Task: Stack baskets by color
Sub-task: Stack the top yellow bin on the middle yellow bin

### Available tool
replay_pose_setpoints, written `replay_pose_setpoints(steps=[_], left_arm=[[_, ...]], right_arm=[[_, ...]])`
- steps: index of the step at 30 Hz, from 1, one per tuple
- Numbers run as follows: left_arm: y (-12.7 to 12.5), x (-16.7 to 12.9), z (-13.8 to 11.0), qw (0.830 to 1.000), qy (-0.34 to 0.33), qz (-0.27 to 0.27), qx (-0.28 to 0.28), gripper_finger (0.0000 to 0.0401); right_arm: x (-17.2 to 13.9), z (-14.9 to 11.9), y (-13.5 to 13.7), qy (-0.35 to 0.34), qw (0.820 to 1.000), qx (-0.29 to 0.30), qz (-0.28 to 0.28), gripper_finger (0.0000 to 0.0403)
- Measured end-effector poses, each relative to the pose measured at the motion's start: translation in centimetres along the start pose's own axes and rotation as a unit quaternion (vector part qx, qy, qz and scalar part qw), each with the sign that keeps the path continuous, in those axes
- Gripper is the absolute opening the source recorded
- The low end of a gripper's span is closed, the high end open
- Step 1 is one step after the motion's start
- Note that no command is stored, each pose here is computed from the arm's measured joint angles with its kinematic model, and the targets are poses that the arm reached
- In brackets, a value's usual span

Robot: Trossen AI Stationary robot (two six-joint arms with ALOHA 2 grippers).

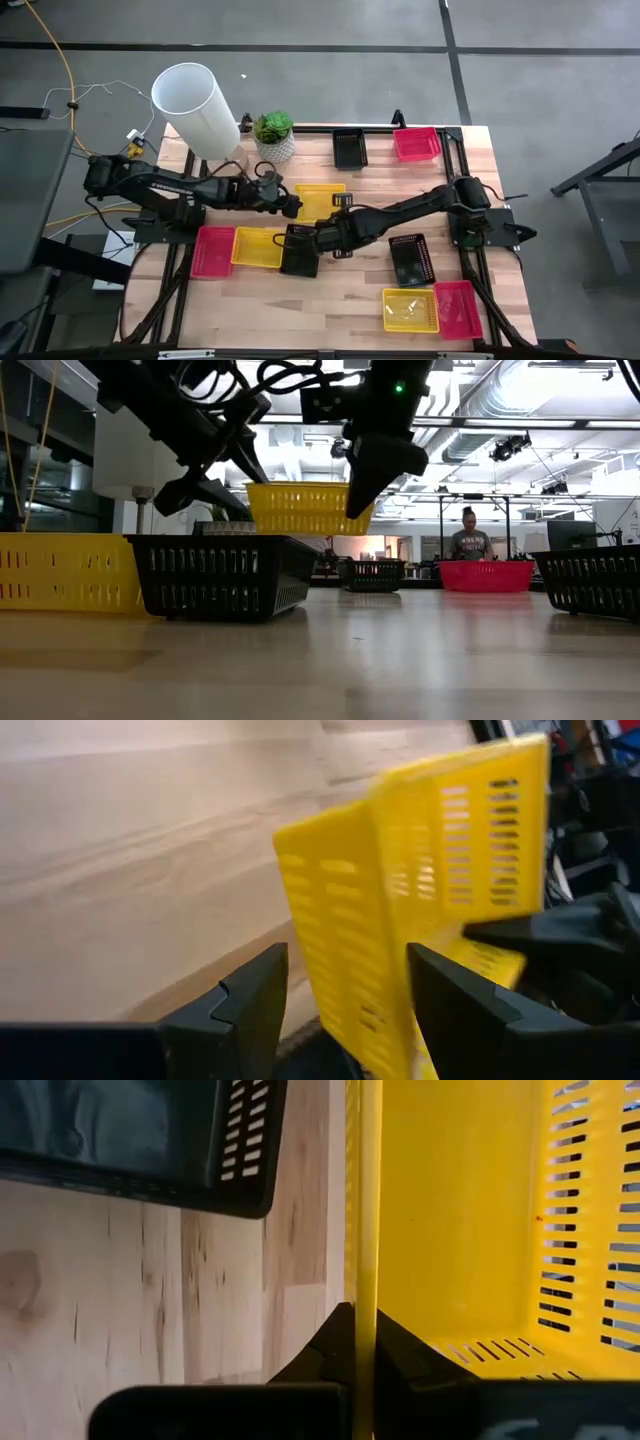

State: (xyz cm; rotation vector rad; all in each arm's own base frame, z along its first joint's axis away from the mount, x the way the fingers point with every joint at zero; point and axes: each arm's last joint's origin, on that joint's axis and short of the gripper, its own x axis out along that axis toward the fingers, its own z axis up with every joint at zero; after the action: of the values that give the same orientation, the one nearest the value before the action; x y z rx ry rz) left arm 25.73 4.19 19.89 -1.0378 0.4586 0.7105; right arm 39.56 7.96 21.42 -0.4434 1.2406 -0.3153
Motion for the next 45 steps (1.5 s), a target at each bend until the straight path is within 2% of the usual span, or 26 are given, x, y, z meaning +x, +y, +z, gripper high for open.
replay_pose_setpoints(steps=[4,7,10,12,15,18,22,25,29,35,40,43,45], left_arm=[[-0.1,0.2,0.0,1.0,-0.009,-0.003,-0.001,0.0153],[-0.2,0.2,0.1,1.0,-0.014,-0.009,0.012,0.01],[-0.2,0.2,0.1,1.0,-0.018,-0.008,0.024,0.0029],[-0.2,0.2,0.2,0.999,-0.023,-0.007,0.026,0.0011],[-0.2,0.2,0.2,0.999,-0.024,-0.005,0.029,0.001],[-0.2,0.2,0.3,0.999,-0.034,0.0,0.038,0.0002],[0.0,0.2,0.6,0.999,-0.041,0.005,0.036,0.0],[0.1,0.3,0.9,0.998,-0.045,0.01,0.043,0.0],[0.4,-0.4,1.9,0.996,-0.047,0.005,0.07,0.0],[0.2,-4.2,4.7,0.988,-0.031,-0.006,0.151,0.0],[-1.8,-9.5,6.9,0.971,-0.006,0.037,0.237,0.0],[-3.1,-12.4,7.2,0.967,0.012,0.047,0.249,0.0],[-3.3,-13.8,6.5,0.97,0.032,0.055,0.236,0.0]], right_arm=[[0.0,0.0,0.0,-0.001,1.0,0.004,0.001,0.0],[-0.1,0.0,0.1,-0.001,1.0,0.003,0.001,0.0],[-0.2,0.1,0.2,-0.007,1.0,0.004,0.001,0.0],[-0.4,0.1,0.1,-0.011,1.0,0.012,0.004,0.0],[-1.1,0.1,-0.2,-0.019,0.999,0.036,0.024,0.001],[-2.1,0.2,-1.1,-0.035,0.995,0.071,0.054,0.0043],[-3.9,0.0,-2.5,-0.057,0.989,0.114,0.079,0.0118],[-5.8,-0.1,-3.7,-0.091,0.984,0.126,0.087,0.0181],[-9.8,-1.4,-6.1,-0.142,0.974,0.154,0.083,0.0234],[-15.6,-5.3,-10.0,-0.19,0.95,0.243,0.044,0.0246],[-18.3,-8.7,-12.0,-0.191,0.931,0.311,0.002,0.0247],[-19.0,-10.3,-12.7,-0.178,0.923,0.341,-0.016,0.0247],[-19.1,-11.0,-12.9,-0.168,0.92,0.354,-0.025,0.0247]])
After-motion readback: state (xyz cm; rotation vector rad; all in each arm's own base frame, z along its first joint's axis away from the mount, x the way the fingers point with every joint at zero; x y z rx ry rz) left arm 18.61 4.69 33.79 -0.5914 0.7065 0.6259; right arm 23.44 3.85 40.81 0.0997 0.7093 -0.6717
